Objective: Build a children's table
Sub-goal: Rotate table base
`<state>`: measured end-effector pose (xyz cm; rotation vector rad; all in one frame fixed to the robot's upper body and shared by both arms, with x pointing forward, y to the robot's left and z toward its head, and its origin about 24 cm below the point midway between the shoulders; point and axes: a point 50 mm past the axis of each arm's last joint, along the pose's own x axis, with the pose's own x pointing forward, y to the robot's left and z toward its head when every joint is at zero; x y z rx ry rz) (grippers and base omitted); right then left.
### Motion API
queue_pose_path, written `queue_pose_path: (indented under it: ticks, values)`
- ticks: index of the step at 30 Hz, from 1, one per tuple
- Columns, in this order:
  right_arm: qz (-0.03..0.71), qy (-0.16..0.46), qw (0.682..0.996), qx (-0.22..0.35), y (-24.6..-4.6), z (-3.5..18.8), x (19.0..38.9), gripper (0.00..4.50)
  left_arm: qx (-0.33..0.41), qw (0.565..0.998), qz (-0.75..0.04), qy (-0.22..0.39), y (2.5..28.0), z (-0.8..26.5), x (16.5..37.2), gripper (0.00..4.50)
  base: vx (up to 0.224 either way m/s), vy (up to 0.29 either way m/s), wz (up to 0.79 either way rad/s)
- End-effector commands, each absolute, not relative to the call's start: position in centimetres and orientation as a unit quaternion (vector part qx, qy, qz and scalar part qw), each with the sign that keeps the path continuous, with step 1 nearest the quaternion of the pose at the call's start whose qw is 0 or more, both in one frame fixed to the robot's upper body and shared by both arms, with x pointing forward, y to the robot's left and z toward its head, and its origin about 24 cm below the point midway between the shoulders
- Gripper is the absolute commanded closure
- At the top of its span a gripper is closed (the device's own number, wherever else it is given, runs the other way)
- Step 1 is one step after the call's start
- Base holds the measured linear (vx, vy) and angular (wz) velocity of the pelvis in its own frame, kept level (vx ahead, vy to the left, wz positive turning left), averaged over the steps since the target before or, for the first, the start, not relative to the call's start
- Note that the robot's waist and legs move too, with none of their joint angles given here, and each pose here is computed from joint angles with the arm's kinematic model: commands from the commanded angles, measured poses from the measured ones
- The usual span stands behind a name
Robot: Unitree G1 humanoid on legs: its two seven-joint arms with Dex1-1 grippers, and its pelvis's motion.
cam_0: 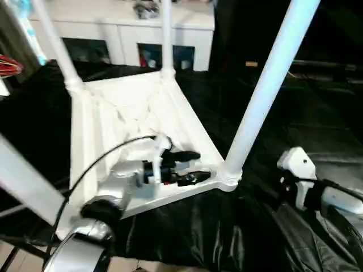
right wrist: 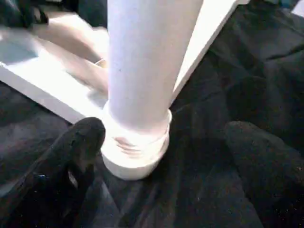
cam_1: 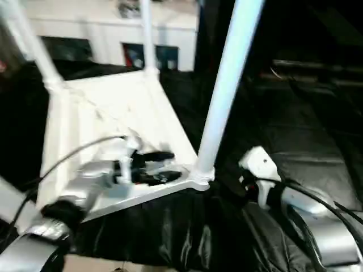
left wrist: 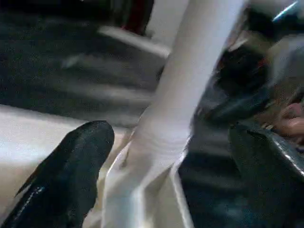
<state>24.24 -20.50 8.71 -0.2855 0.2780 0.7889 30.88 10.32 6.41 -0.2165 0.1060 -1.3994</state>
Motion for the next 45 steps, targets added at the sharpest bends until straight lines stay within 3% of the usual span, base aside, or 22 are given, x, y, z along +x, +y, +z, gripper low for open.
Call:
queue_pose_path:
  ticks: [1,6,7,16,23,24,25,26,27,31,34,38,41,45]
  values:
    - [0.376,0.125,0.908,-0.138,-20.5,8.9,24.4,0.00,-0.071,0.727,-0.680,0.060,10.8,8.2,29.4,0.06,0.000,0.000,0.00]
    - [0.381,0.126,0.906,-0.134,-20.3,8.6,24.2,0.00,-0.014,0.730,-0.675,0.106,11.2,7.3,28.7,0.06,0.000,0.000,0.00]
    - [0.381,0.128,0.906,-0.135,-20.2,8.5,24.2,0.00,0.022,0.745,-0.653,0.137,11.5,5.9,28.7,0.06,0.000,0.000,0.00]
    - [0.373,0.146,0.906,-0.139,-20.6,8.0,23.3,0.00,0.043,0.791,-0.575,0.205,12.1,2.3,27.1,0.06,0.000,0.000,0.00]
    - [0.372,0.147,0.905,-0.142,-20.6,8.4,23.0,0.00,0.057,0.816,-0.538,0.202,12.9,1.7,26.8,0.06,0.000,0.000,0.00]
    - [0.373,0.146,0.905,-0.142,-20.6,8.5,23.0,0.00,0.063,0.817,-0.540,0.194,11.6,2.1,26.3,0.06,0.000,0.000,0.00]
    - [0.375,0.145,0.905,-0.137,-20.5,8.5,23.0,0.00,0.066,0.818,-0.547,0.168,9.4,4.7,25.3,0.06,0.000,0.000,0.00]
    - [0.375,0.145,0.905,-0.137,-20.5,8.5,23.0,0.00,0.066,0.818,-0.547,0.166,9.4,4.9,25.2,0.06,0.000,0.000,0.00]
    - [0.378,0.143,0.905,-0.131,-20.3,8.3,23.1,0.00,0.056,0.806,-0.571,0.145,8.5,8.2,23.7,0.06,0.000,0.000,0.00]
    - [0.375,0.141,0.907,-0.129,-20.1,7.9,23.4,0.00,0.040,0.786,-0.602,0.135,8.4,10.2,22.3,0.06,0.000,0.000,0.00]
    - [0.368,0.131,0.914,-0.114,-19.7,8.1,23.6,0.00,0.054,0.793,-0.592,0.135,8.8,10.4,22.4,0.06,0.000,0.000,0.00]
    - [0.358,0.110,0.924,-0.077,-17.8,7.5,24.1,0.00,0.060,0.825,-0.543,0.145,9.8,10.6,24.6,0.06,0.000,0.000,0.00]
    - [0.358,0.108,0.922,-0.100,-17.1,7.1,24.1,0.00,0.074,0.841,-0.512,0.157,10.4,10.4,25.3,0.06,0.000,0.000,0.00]
    - [0.393,0.092,0.913,-0.049,-15.7,7.9,23.7,0.00,0.076,0.847,-0.498,0.169,10.5,10.9,25.6,0.06,0.000,0.000,0.00]
